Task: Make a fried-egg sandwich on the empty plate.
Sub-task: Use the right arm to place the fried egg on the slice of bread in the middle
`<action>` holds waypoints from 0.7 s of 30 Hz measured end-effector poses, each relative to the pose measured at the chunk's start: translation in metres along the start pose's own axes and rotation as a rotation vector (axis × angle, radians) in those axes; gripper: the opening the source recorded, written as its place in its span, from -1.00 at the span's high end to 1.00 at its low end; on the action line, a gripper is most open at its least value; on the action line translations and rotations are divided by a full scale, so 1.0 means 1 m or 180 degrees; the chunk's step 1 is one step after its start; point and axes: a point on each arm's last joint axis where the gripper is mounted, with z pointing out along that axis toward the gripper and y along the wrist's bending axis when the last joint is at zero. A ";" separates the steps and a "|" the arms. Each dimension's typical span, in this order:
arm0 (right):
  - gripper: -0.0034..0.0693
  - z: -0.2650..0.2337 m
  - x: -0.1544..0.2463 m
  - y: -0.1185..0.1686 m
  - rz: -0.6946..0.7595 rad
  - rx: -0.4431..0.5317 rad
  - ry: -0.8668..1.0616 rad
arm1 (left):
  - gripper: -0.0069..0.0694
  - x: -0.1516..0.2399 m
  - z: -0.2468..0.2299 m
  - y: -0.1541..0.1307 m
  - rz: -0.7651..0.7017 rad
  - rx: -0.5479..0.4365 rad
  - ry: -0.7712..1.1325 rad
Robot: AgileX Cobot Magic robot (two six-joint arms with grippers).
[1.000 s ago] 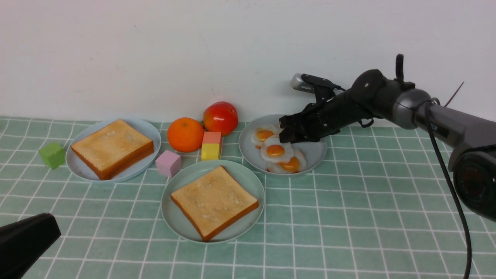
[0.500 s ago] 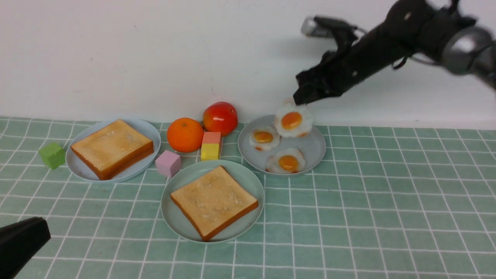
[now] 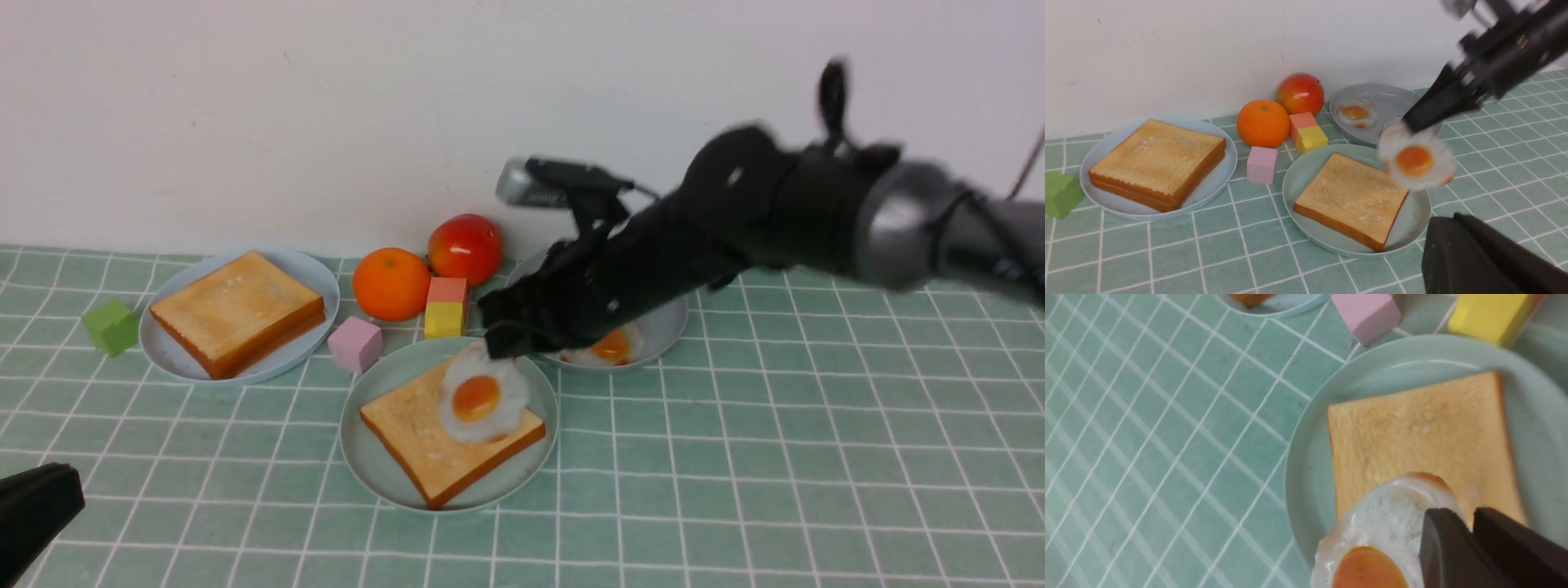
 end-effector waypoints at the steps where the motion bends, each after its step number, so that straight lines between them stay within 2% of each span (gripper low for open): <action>1: 0.67 0.015 0.005 -0.003 0.0136 -0.0011 -0.0049 | 0.85 0.000 0.000 0.000 0.0000 -0.0002 0.0002; 6: 0.67 0.040 0.012 -0.016 0.0511 -0.0041 -0.0159 | 0.85 0.000 0.000 0.000 0.0000 -0.0008 0.0011; 12: 0.62 0.059 0.021 -0.029 0.0726 0.0004 -0.0137 | 0.85 0.001 0.000 0.001 0.0000 -0.0028 0.0038; 15: 0.46 0.065 0.025 -0.032 0.0766 0.0023 -0.0108 | 0.85 0.001 0.000 0.001 0.0000 -0.0032 0.0044; 16: 0.26 0.065 0.025 -0.033 0.0776 0.0026 -0.0108 | 0.85 0.002 0.000 0.001 -0.0002 -0.0039 0.0056; 18: 0.13 0.065 0.025 -0.033 0.0776 0.0030 -0.0113 | 0.84 0.002 0.000 0.001 -0.0002 -0.0041 0.0059; 19: -0.11 0.063 0.023 -0.032 0.0760 0.0030 -0.0132 | 0.84 0.002 0.000 0.001 -0.0002 -0.0040 0.0057; 21: -0.28 0.056 0.020 -0.032 0.0701 0.0022 -0.0133 | 0.83 0.002 0.000 0.001 -0.0002 -0.0040 0.0057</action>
